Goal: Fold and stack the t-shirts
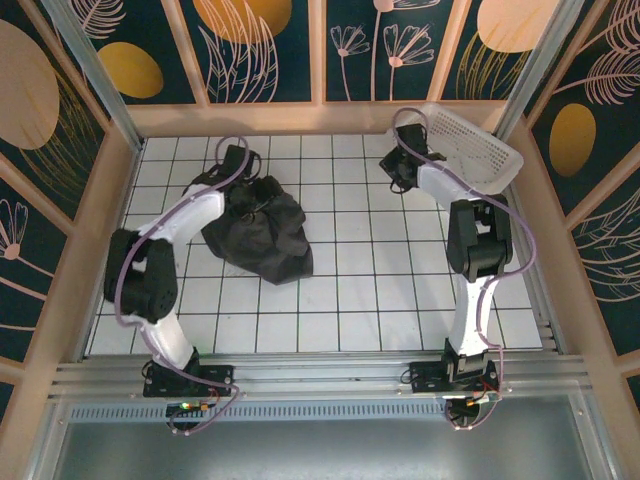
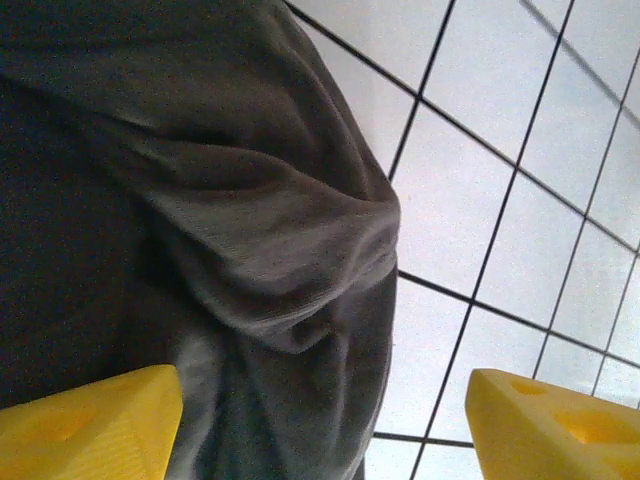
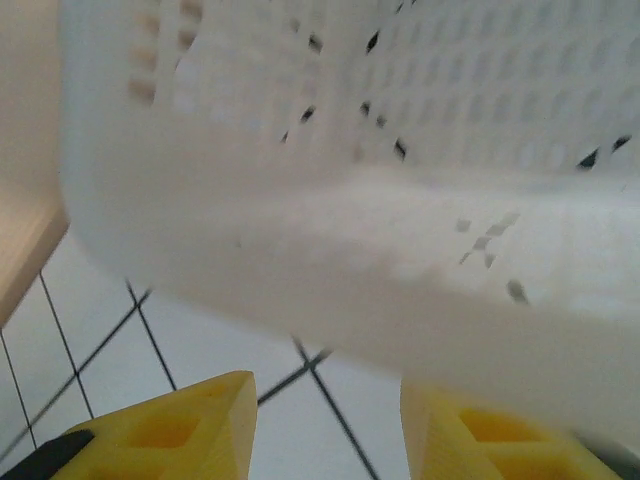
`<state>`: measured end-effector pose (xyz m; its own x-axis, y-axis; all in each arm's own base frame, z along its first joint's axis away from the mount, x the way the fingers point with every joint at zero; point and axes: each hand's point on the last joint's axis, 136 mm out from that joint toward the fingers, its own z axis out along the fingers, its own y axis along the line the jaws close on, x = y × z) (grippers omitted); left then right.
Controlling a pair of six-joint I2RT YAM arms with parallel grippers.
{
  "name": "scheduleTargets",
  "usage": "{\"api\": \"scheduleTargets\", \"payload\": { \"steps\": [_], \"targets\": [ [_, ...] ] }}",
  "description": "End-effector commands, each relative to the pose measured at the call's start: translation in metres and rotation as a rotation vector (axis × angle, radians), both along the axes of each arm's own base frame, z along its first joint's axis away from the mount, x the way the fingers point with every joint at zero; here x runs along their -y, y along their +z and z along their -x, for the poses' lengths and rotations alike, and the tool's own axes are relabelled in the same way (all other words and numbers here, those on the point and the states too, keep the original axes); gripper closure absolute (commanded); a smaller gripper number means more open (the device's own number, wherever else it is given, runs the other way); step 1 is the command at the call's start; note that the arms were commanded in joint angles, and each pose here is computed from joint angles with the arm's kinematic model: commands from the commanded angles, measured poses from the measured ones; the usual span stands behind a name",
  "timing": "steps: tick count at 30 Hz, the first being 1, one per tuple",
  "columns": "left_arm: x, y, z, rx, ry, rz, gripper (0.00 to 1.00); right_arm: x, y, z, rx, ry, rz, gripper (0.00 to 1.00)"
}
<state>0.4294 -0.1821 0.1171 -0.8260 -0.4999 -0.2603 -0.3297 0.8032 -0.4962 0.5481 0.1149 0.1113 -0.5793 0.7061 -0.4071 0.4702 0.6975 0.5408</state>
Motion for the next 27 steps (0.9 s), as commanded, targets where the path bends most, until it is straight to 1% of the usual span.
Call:
{"api": "scheduleTargets", "payload": {
  "steps": [1, 2, 3, 5, 8, 9, 10, 14, 15, 16, 17, 19, 21, 23, 27],
  "targets": [
    [0.016, -0.012, 0.014, -0.072, -0.1, -0.054, 0.25, -0.006, 0.037, -0.023, 0.102, -0.005, -0.03, 0.58],
    [0.019, -0.013, 0.013, -0.07, -0.11, -0.06, 0.25, -0.013, 0.043, -0.024, 0.114, 0.027, -0.012, 0.57],
    [0.023, -0.015, 0.012, -0.071, -0.123, -0.066, 0.25, -0.029, 0.047, -0.021, 0.115, 0.087, -0.012, 0.57],
    [0.026, -0.025, 0.013, -0.1, -0.145, -0.11, 0.27, -0.048, 0.05, -0.012, 0.111, 0.156, 0.022, 0.56],
    [0.018, -0.045, 0.019, -0.184, -0.182, -0.253, 0.3, -0.073, 0.053, 0.013, 0.104, 0.235, 0.042, 0.55],
    [0.016, -0.051, 0.021, -0.204, -0.191, -0.277, 0.33, -0.082, 0.053, 0.023, 0.104, 0.262, 0.044, 0.55],
    [0.018, -0.055, 0.021, -0.209, -0.201, -0.272, 0.37, -0.091, 0.052, 0.033, 0.1, 0.292, 0.048, 0.54],
    [0.036, -0.057, 0.014, -0.191, -0.246, -0.204, 0.65, -0.119, 0.034, 0.078, 0.044, 0.405, 0.074, 0.53],
    [0.039, -0.057, 0.012, -0.197, -0.256, -0.198, 0.77, -0.121, 0.023, 0.09, 0.017, 0.424, 0.075, 0.53],
    [0.04, -0.057, 0.01, -0.2, -0.263, -0.2, 0.91, -0.123, 0.015, 0.104, -0.003, 0.439, 0.07, 0.52],
    [0.039, -0.054, 0.007, -0.196, -0.259, -0.21, 1.0, -0.123, 0.009, 0.114, -0.017, 0.452, 0.06, 0.52],
    [0.038, -0.04, -0.001, -0.158, -0.243, -0.227, 1.0, -0.123, -0.005, 0.134, -0.045, 0.486, 0.046, 0.51],
    [0.038, -0.014, -0.013, -0.098, -0.208, -0.211, 1.0, -0.129, -0.013, 0.149, -0.058, 0.551, 0.045, 0.49],
    [0.034, 0.025, -0.029, -0.009, -0.142, -0.192, 1.0, -0.136, -0.021, 0.163, -0.073, 0.626, 0.079, 0.49],
    [0.005, 0.128, -0.055, 0.22, 0.045, -0.164, 1.0, -0.165, -0.032, 0.188, -0.072, 0.802, 0.12, 0.45]
  ]
}}
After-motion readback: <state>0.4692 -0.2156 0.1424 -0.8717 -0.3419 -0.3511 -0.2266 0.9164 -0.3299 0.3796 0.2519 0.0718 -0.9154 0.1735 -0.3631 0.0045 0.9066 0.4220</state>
